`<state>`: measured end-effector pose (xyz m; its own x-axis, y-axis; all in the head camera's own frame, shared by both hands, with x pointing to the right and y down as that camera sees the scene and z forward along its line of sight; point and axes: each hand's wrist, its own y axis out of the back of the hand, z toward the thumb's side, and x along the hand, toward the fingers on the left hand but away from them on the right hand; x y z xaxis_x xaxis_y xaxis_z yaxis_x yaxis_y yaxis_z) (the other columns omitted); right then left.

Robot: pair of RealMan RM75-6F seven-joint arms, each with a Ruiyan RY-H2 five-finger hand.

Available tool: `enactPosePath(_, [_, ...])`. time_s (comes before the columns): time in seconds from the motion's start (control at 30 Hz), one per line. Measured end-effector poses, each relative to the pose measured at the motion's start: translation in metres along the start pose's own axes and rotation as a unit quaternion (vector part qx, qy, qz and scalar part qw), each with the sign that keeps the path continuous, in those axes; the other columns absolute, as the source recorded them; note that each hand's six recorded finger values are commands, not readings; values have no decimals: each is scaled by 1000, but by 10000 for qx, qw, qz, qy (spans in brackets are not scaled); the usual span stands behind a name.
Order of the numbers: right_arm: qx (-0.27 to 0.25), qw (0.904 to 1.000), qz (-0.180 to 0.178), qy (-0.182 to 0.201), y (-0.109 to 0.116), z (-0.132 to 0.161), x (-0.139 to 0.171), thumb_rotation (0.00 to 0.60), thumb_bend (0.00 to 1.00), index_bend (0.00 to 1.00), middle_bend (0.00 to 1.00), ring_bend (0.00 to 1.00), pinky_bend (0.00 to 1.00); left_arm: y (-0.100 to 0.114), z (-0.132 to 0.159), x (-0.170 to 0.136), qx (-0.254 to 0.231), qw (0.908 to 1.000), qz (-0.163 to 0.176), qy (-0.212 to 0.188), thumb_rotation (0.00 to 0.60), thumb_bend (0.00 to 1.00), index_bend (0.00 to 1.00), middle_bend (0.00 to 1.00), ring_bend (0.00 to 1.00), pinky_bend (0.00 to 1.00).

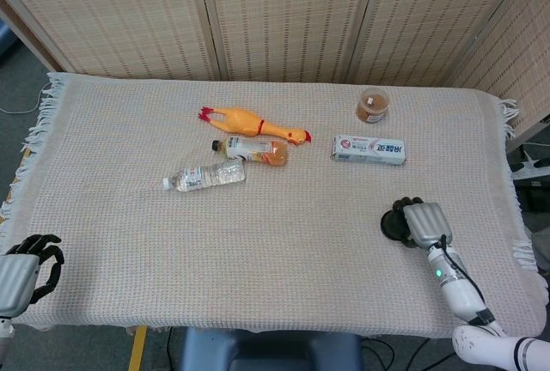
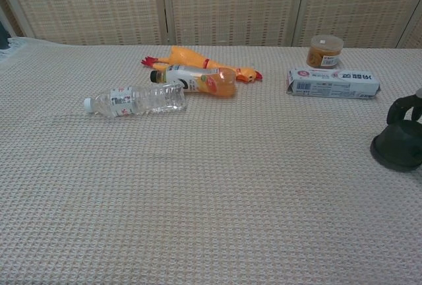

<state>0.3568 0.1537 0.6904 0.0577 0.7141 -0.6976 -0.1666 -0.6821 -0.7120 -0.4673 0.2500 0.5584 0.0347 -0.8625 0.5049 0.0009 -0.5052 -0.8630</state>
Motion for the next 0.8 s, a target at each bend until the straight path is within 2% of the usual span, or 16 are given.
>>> enactPosePath(0.1, [2,9999,-168,-15,3,0,0,600,140,497,402,415,663,0,0,0,3,10000,0,-2,600,532,600,306,253,434])
enactPosePath(0.27, [-11,9994,-333,-73,5,-3,0,600,140,554,433,460,695,-1,0,0,6,10000,-11,-2,600,532,598,307,253,434])
enactPosePath(0.57, [-374,9977,-572,28,18,0,6,600,140,557,435,462,700,-1,0,0,9,10000,-14,1,600,532,598,306,253,434])
enactPosePath(0.8, [-599,9957,-709,67,34,-8,32,600,140,561,438,470,703,-1,1,0,2,10000,-6,-8,600,532,596,306,253,434])
